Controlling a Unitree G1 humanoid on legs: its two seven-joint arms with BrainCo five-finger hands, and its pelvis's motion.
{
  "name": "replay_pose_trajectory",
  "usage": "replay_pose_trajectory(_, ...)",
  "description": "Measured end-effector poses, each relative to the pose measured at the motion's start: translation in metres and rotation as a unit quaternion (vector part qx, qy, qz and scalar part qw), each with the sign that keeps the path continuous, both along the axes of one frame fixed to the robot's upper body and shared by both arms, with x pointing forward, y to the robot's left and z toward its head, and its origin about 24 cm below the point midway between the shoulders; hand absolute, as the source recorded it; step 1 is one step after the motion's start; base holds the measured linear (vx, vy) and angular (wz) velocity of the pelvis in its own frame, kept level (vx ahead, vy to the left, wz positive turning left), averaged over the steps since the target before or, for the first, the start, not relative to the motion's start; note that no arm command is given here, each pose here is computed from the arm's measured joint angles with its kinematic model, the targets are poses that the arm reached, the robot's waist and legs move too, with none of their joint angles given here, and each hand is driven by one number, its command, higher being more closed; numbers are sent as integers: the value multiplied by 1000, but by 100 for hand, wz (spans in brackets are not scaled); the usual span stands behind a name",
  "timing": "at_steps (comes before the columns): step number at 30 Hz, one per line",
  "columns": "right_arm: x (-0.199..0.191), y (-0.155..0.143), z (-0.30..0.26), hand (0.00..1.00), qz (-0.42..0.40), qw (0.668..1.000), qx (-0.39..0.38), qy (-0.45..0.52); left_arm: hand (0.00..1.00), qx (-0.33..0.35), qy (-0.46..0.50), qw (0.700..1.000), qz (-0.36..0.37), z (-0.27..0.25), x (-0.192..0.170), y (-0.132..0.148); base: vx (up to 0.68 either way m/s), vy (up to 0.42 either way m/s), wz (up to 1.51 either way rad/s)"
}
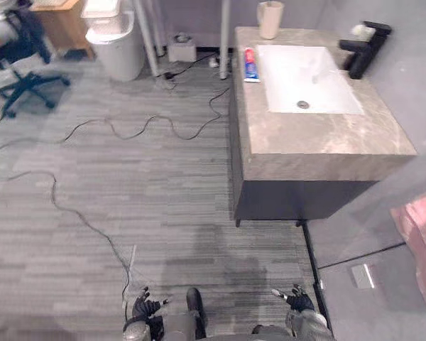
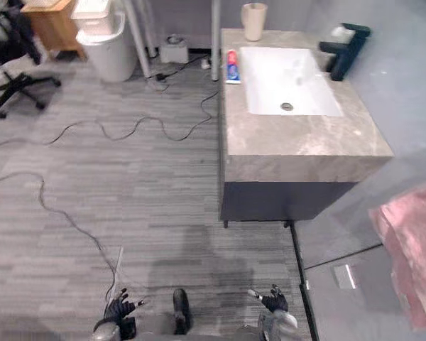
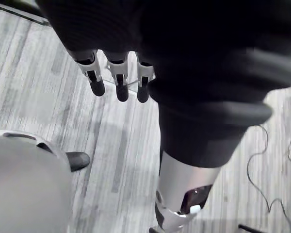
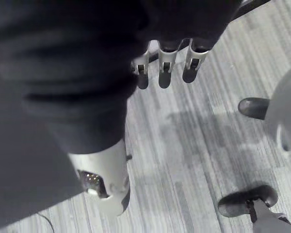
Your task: Organize washtable
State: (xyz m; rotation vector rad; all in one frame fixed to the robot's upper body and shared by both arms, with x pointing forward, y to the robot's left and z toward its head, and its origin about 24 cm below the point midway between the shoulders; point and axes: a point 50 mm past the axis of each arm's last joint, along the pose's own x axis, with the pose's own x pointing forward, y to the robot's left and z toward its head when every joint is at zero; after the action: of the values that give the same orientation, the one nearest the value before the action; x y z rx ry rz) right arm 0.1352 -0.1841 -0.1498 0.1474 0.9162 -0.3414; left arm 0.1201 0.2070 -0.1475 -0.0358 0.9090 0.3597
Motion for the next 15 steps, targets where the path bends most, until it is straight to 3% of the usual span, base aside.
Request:
replay_pose_trajectory(3, 5, -1, 1, 0, 8, 1000, -4, -2, 0, 5, 6, 1000, 9, -1, -3, 2, -9, 175, -3)
replay_pose_trajectory(7, -27, -9, -8, 0, -3, 999, -7, 43, 0, 6, 10, 1000, -5, -2, -3, -1, 138, 235, 24)
replay_pose_trajectory(12, -14, -1, -3, 0, 8, 1000, -1, 19, 0, 23, 24, 996, -82, -3, -3, -6, 254, 248, 49)
replay_pose_trajectory(15, -9, -1, -1, 0, 11, 1000, -2, 7, 0, 12, 29, 996, -89, -5, -2, -11, 303, 96, 59)
